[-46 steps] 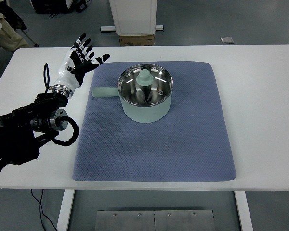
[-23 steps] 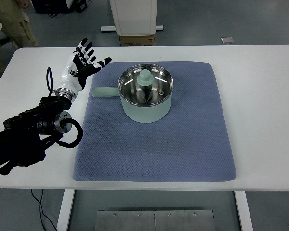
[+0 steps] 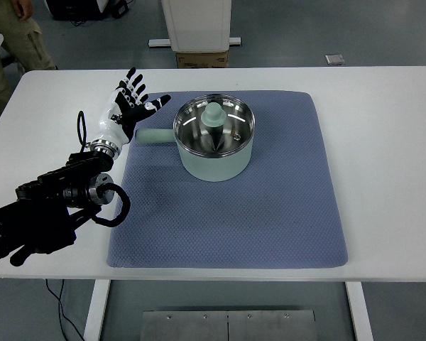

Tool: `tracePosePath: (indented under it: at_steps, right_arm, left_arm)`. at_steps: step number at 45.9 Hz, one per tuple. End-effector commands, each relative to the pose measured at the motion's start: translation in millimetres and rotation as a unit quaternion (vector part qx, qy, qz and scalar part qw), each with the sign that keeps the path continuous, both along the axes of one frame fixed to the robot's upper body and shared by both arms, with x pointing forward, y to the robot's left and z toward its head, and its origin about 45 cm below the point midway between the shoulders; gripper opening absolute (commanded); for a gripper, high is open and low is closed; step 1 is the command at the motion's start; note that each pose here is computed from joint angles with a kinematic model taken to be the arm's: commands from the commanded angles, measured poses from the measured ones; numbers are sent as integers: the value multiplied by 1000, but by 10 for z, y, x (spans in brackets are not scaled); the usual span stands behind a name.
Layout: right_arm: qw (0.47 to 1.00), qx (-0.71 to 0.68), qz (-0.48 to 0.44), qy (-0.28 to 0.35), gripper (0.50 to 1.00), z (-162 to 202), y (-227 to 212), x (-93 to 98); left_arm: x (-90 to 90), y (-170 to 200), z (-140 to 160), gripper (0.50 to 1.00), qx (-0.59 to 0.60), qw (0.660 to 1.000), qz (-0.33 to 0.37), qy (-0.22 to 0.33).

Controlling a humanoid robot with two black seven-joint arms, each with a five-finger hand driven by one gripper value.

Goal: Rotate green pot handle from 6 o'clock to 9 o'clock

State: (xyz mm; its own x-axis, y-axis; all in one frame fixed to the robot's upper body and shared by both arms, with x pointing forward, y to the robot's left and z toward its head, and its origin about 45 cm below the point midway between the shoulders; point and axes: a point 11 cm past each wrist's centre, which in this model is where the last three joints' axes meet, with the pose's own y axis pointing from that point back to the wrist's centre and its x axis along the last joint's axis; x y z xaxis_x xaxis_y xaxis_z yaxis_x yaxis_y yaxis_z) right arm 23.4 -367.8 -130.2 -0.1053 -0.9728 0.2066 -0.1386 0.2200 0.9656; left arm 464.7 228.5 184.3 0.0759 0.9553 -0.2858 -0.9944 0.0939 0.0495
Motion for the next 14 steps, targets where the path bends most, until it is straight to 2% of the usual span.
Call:
tracePosePath:
  at_steps: [1, 14]
  right_arm:
    - [1000, 0, -2, -1, 1000, 0, -1, 4]
    - [1000, -1, -3, 0, 1000, 0, -6, -7]
  left_arm:
    - [-7, -2, -9, 1000, 0, 1000, 0, 1]
    - [0, 4, 3, 1000, 0, 1000, 0, -1]
